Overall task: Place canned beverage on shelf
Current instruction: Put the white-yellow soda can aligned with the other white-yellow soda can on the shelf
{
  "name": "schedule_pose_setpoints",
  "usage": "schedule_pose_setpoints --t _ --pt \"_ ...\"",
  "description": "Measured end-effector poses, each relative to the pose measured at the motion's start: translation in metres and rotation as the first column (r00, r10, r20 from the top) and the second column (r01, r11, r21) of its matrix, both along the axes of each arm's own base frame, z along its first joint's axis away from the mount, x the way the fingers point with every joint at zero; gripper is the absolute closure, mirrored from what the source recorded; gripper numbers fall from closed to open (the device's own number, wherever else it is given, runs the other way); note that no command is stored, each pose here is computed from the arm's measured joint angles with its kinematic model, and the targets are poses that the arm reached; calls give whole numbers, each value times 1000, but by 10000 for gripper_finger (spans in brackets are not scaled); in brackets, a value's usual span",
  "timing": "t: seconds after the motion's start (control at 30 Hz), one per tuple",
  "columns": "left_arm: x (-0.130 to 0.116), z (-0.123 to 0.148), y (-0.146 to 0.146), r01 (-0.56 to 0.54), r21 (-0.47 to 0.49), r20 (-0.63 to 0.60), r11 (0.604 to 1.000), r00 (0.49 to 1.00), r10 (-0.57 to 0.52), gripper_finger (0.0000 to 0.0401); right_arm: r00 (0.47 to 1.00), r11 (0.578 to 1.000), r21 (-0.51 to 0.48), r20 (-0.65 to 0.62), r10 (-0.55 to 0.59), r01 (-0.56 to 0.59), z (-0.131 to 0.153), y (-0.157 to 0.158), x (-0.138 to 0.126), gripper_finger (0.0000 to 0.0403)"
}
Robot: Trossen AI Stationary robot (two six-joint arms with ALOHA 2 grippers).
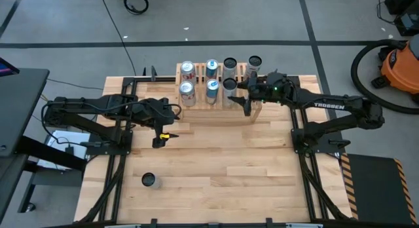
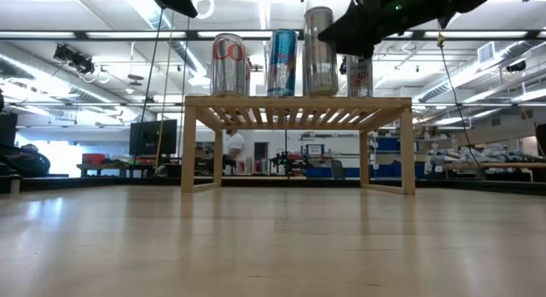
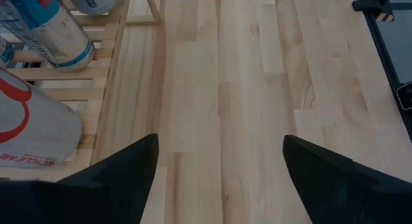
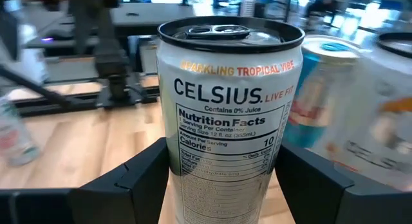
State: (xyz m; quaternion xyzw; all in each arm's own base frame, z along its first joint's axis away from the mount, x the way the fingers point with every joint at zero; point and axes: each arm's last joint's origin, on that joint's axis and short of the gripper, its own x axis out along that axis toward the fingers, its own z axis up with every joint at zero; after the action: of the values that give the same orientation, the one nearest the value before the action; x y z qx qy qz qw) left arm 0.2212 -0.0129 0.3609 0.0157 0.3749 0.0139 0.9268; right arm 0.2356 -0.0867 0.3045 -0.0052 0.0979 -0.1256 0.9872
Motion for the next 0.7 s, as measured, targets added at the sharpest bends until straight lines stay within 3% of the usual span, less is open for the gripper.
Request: schedule_pose_setpoints --t 0.27,0.7 --pt "0 0 0 0 0 -1 1000 1000 0 67 987 987 -39 -3 158 -158 0 -9 -5 141" --pt "0 0 0 29 30 -4 999 1000 -29 67 962 957 -101 -12 273 -273 0 -27 -16 141"
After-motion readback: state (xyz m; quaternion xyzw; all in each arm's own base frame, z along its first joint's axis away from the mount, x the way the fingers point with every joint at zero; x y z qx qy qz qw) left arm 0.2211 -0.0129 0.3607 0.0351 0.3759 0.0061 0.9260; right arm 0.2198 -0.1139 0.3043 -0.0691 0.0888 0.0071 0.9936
